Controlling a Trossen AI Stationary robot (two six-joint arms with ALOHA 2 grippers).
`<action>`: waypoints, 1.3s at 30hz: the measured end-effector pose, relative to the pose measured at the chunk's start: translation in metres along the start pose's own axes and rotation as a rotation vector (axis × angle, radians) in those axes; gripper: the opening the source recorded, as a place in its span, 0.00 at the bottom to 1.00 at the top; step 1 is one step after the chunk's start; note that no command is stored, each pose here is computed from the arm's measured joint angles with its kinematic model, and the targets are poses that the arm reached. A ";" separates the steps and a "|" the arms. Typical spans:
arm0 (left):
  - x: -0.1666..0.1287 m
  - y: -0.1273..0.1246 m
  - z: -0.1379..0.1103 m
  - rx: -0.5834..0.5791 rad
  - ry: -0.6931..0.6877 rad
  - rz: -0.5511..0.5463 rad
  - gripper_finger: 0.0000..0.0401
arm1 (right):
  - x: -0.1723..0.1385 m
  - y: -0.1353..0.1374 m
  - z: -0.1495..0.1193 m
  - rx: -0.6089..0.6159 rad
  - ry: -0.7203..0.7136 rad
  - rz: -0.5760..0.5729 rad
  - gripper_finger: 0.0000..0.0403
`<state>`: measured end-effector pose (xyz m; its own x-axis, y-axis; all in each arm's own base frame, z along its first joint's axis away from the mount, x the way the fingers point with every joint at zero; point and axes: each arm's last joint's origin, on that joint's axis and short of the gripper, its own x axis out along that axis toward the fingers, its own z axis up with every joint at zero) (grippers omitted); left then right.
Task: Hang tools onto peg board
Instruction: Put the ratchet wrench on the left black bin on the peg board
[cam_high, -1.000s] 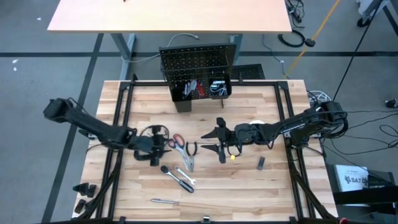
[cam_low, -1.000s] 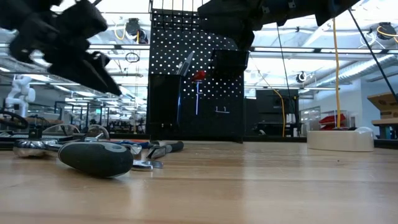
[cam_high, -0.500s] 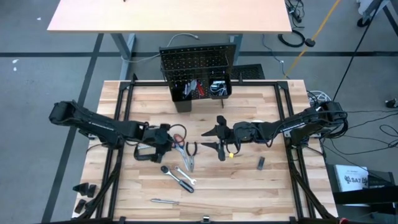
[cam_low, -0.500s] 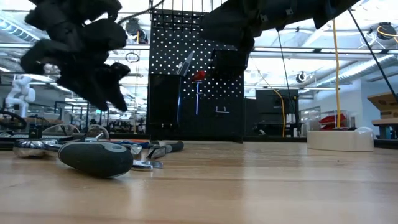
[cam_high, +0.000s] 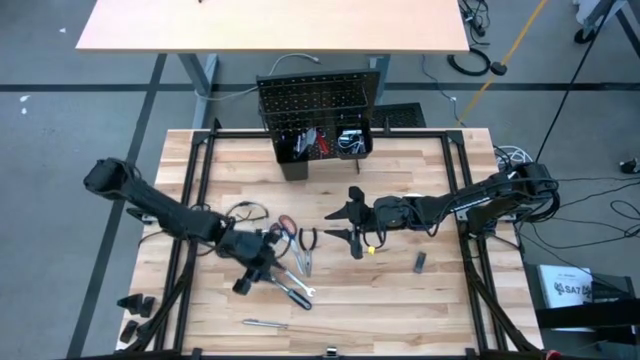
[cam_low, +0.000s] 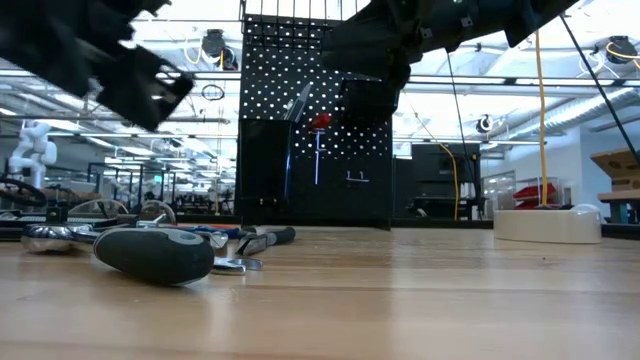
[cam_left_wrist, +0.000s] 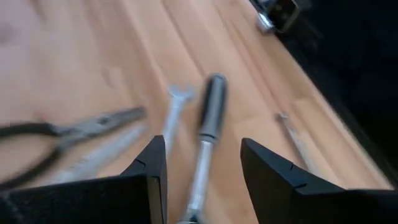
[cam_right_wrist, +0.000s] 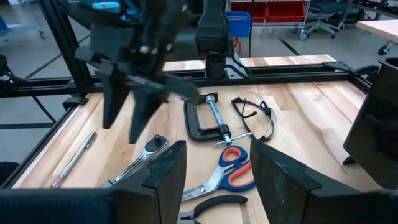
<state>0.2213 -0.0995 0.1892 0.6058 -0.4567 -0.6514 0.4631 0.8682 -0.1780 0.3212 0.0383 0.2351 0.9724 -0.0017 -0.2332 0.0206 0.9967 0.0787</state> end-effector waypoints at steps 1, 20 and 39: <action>0.002 -0.005 -0.001 -0.010 0.012 -0.009 0.35 | 0.000 0.000 0.000 0.000 0.000 0.000 0.42; 0.059 -0.013 -0.040 0.206 0.276 0.068 0.35 | 0.000 0.000 0.001 0.008 -0.005 0.001 0.42; 0.062 -0.006 -0.040 0.212 0.265 0.100 0.12 | 0.000 0.000 0.002 0.010 -0.015 0.002 0.42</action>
<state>0.2303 -0.1254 0.1204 0.4790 -0.2816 -0.8315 0.5511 0.8337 0.0351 0.3215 0.0384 0.2366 0.9759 -0.0013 -0.2184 0.0211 0.9959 0.0884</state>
